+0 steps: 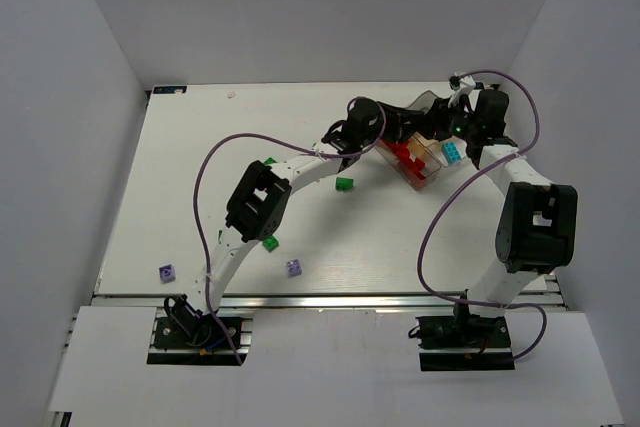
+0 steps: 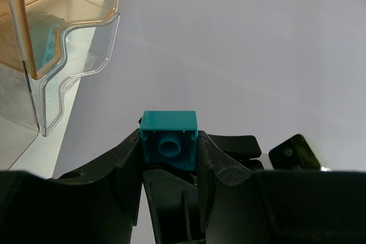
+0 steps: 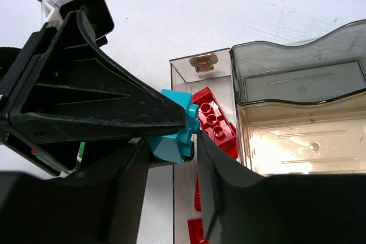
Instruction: Sort the legos into containers by color
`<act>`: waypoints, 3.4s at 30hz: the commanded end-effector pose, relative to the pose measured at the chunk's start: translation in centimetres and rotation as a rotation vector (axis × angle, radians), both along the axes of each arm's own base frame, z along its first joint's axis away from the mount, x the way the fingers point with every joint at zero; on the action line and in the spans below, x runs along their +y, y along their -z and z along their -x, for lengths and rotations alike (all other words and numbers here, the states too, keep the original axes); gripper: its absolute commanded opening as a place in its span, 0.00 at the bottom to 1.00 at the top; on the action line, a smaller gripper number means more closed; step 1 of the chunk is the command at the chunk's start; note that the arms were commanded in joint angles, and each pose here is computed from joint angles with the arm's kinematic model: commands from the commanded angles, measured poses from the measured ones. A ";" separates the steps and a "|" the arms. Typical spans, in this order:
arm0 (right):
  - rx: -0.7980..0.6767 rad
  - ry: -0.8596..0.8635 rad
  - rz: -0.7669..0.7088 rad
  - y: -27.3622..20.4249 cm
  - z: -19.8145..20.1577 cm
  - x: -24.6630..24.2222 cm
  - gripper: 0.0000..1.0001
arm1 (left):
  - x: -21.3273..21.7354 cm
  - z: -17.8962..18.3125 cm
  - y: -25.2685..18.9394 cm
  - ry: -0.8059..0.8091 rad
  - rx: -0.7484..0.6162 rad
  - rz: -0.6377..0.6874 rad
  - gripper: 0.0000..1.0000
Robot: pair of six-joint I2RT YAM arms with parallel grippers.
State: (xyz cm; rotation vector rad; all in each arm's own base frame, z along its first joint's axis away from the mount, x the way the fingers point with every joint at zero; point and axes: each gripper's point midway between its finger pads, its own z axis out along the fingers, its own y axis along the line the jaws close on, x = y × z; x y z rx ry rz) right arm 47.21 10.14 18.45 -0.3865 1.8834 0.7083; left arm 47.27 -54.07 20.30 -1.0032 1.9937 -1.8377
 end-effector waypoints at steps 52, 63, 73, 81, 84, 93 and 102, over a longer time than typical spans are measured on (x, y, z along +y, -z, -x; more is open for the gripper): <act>0.182 -0.012 0.535 7.2 -0.9 -13.6 0.22 | 30.8 13.6 -0.7 -0.088 -0.094 -1.119 0.98; 0.164 -0.014 0.551 5.8 -1.3 -13.2 0.60 | 37.4 18.9 3.1 -0.213 0.169 -1.159 0.97; -0.037 -0.069 0.539 -2.2 -1.0 -11.2 0.89 | 40.1 20.2 4.4 -0.305 0.270 -1.204 0.94; -0.166 -0.385 0.358 -4.3 3.7 -3.8 0.89 | 41.5 22.0 5.9 -0.310 0.316 -1.214 0.79; -0.199 -0.469 0.361 -3.9 5.3 -1.3 0.89 | 42.3 22.4 6.2 -0.351 0.337 -1.172 0.70; -0.224 -0.640 0.386 -2.3 8.7 4.0 0.41 | 45.6 24.6 8.4 -0.392 0.459 -1.244 0.30; -0.243 -0.770 0.355 -0.6 12.3 10.1 0.80 | 49.0 27.0 11.3 -0.492 0.631 -1.228 0.72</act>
